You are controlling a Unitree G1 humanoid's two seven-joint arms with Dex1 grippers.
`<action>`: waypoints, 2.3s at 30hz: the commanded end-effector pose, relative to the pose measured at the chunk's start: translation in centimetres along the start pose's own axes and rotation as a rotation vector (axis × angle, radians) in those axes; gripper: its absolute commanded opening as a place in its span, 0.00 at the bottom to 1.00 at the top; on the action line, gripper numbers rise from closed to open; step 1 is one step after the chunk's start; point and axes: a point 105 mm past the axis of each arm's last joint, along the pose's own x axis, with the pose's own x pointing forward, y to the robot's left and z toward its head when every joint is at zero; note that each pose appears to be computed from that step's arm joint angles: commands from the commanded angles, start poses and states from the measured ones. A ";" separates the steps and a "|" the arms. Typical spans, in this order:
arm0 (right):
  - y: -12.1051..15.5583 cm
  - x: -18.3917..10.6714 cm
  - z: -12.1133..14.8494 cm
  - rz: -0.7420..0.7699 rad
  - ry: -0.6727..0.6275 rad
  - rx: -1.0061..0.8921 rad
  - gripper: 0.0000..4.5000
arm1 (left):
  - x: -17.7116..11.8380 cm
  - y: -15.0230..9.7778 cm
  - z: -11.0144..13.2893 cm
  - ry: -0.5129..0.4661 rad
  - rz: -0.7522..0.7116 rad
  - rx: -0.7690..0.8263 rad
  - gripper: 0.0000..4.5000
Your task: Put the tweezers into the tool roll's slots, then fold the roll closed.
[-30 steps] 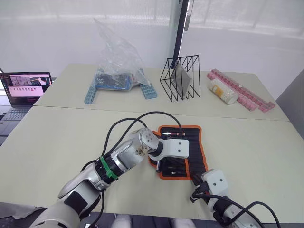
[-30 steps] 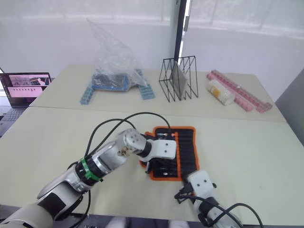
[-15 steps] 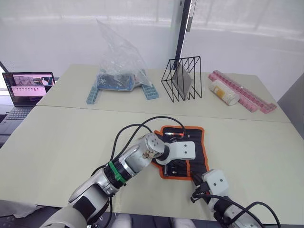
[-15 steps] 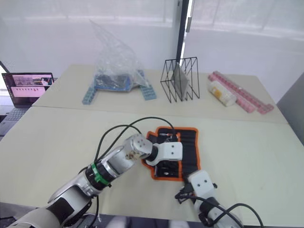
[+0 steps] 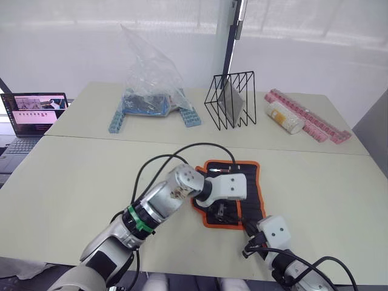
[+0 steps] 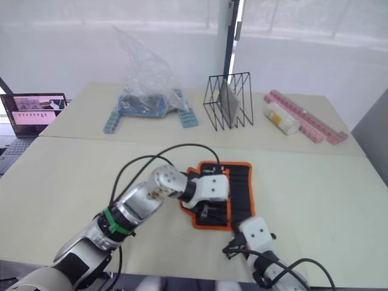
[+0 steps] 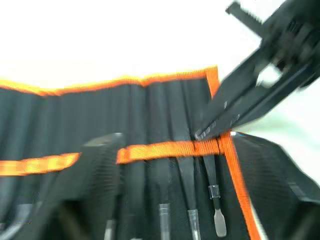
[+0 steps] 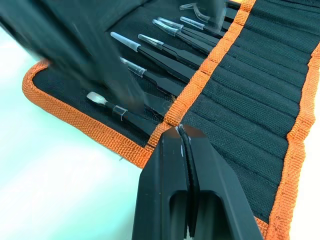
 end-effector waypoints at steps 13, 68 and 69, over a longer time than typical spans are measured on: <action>-0.7 0.7 -0.3 0.064 0.024 -0.005 0.00 | -11.0 4.2 -1.6 -0.199 0.361 -0.163 0.99; 5.5 3.5 7.4 0.497 -0.226 -0.263 1.00 | -19.7 -9.5 -11.2 -0.173 0.723 -0.361 1.00; 5.9 3.7 7.3 0.497 -0.222 -0.267 1.00 | -19.6 -9.5 -11.1 -0.178 0.714 -0.356 1.00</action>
